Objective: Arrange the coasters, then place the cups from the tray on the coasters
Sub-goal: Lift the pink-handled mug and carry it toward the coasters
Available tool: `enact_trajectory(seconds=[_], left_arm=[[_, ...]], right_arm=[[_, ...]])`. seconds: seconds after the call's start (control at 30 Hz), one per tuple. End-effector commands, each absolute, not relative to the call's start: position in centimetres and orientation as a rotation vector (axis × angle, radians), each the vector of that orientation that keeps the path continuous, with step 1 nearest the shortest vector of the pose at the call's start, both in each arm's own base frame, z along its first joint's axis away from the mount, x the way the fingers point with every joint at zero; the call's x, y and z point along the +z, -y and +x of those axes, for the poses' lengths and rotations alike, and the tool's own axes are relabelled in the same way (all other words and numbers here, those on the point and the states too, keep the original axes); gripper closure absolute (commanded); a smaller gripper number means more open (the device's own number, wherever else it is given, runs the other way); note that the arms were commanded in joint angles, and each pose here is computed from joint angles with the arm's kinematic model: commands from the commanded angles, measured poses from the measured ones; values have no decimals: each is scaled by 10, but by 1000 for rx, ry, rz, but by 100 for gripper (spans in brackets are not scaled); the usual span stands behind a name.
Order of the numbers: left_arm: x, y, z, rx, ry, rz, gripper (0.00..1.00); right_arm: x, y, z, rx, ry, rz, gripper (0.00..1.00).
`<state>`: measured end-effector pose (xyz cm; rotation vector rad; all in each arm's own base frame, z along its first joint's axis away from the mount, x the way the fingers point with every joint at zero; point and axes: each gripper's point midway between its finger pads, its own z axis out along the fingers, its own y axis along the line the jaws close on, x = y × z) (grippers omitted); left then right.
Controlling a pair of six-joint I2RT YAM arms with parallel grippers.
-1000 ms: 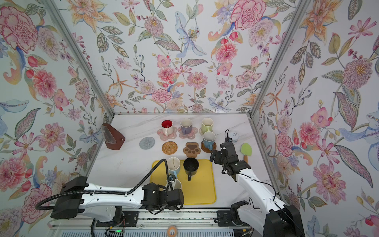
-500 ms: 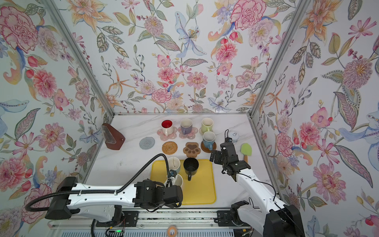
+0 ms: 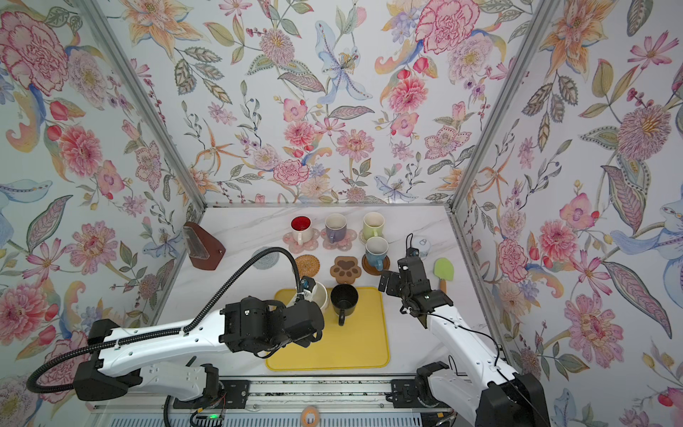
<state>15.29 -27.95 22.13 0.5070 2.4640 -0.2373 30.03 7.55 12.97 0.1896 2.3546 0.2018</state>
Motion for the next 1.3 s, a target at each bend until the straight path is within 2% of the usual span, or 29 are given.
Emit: enact_trajectory(seconds=[0.0,0.43,0.73,1.27], left_arm=[[264,276,189,-222,-2320,499,100],[257,310,281,-225,-2316,508,100],[214,337,340,-268,-2393,559,100],[150,346,386,-297,-2449,673,100]], right_arm=[[146,-74,301,198,-2335,189,1],[153,-65,286,189,-2341,233,1],[149,-62,280,182,-2382,288,1],[130,-56,277,134,-2471,411,1]])
